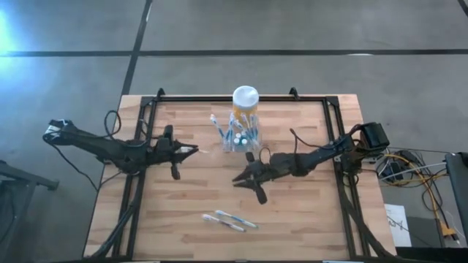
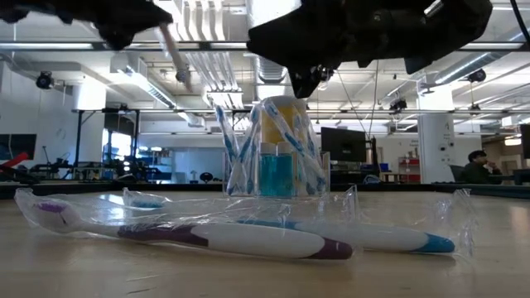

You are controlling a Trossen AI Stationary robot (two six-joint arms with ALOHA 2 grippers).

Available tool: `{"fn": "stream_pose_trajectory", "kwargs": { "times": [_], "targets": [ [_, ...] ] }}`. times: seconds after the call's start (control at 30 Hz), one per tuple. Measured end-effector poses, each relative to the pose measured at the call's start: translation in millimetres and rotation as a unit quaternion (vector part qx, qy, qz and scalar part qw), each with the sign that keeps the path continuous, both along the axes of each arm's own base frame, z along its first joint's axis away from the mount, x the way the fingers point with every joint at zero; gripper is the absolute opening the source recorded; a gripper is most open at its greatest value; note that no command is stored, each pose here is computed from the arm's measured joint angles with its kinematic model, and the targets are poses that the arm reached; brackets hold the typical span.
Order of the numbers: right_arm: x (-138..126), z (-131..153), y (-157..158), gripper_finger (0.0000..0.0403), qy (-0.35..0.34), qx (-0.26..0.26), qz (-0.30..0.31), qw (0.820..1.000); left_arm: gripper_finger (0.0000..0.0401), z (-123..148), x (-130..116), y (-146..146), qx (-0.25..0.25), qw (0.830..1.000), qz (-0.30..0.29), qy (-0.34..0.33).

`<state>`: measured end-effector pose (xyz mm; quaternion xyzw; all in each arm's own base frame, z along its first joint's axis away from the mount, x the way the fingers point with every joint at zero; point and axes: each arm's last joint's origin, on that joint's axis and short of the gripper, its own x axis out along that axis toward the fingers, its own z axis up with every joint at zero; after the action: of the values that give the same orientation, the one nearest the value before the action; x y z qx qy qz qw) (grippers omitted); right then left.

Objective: Pick & Place toothbrushing station
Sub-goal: Put the orange toothbrush into the transparent organizer

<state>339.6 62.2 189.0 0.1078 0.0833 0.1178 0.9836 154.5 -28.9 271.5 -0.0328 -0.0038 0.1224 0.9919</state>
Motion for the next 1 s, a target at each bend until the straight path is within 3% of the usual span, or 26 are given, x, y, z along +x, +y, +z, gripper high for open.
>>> {"fn": "stream_pose_trajectory", "kwargs": {
  "times": [0.23, 0.47, 0.7, 1.0],
  "targets": [
    [-4.3, 2.9, 3.5, 0.0046, -0.007, -0.013, -0.031, 0.999, 0.0023, -37.3, -7.6, 3.2, -0.028, 0.999, 0.018, -0.001],
    [-31.2, 23.6, -1.0, 0.0009, -0.047, -0.052, -0.083, 0.994, 0.0023, -48.6, 0.2, 5.4, -0.033, 0.999, 0.04, -0.007],
    [-81.6, 35.0, -11.9, 0.0008, -0.1, -0.046, -0.135, 0.985, 0.0023, -31.4, 32.5, 25.9, -0.032, 0.995, 0.093, 0.008],
    [-122.8, 17.5, -15.5, 0.0008, -0.123, -0.009, -0.145, 0.982, 0.0023, -32.4, 80.3, 74.7, -0.094, 0.987, 0.12, 0.056]
  ]
}}
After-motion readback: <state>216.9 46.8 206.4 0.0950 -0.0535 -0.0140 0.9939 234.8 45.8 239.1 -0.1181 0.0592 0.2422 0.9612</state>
